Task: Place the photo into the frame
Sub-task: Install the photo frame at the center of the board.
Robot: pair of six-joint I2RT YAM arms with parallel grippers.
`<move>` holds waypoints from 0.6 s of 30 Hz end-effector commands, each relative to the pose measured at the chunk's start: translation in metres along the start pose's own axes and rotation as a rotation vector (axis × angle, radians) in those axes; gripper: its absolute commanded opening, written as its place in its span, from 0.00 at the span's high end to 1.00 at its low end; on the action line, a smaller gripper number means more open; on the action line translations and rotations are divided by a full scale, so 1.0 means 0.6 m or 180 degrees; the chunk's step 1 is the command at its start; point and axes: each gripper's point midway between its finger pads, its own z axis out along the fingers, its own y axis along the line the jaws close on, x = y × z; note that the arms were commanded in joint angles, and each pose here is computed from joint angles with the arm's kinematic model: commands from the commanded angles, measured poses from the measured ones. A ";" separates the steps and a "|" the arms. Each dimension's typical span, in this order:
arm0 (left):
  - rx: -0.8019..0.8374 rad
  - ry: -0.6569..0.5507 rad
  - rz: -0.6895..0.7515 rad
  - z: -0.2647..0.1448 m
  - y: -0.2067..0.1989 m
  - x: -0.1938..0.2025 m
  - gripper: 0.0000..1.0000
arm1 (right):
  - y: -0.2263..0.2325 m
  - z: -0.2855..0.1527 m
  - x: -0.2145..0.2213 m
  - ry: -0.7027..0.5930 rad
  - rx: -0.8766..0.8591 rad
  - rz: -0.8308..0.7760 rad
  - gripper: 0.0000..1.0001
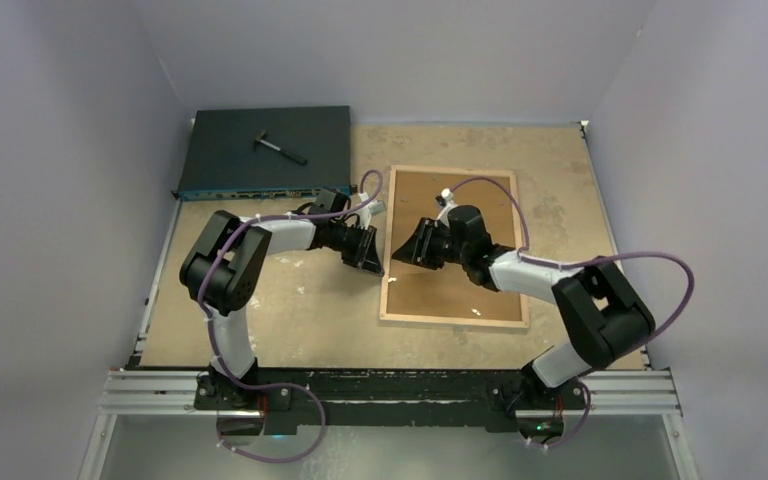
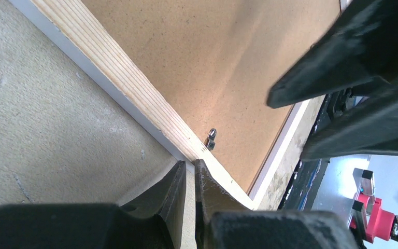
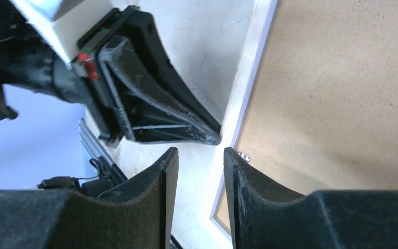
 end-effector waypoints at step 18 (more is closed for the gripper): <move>-0.0215 -0.0031 0.0129 -0.005 0.016 -0.006 0.92 | -0.021 0.017 0.082 0.0067 -0.0060 0.0512 0.66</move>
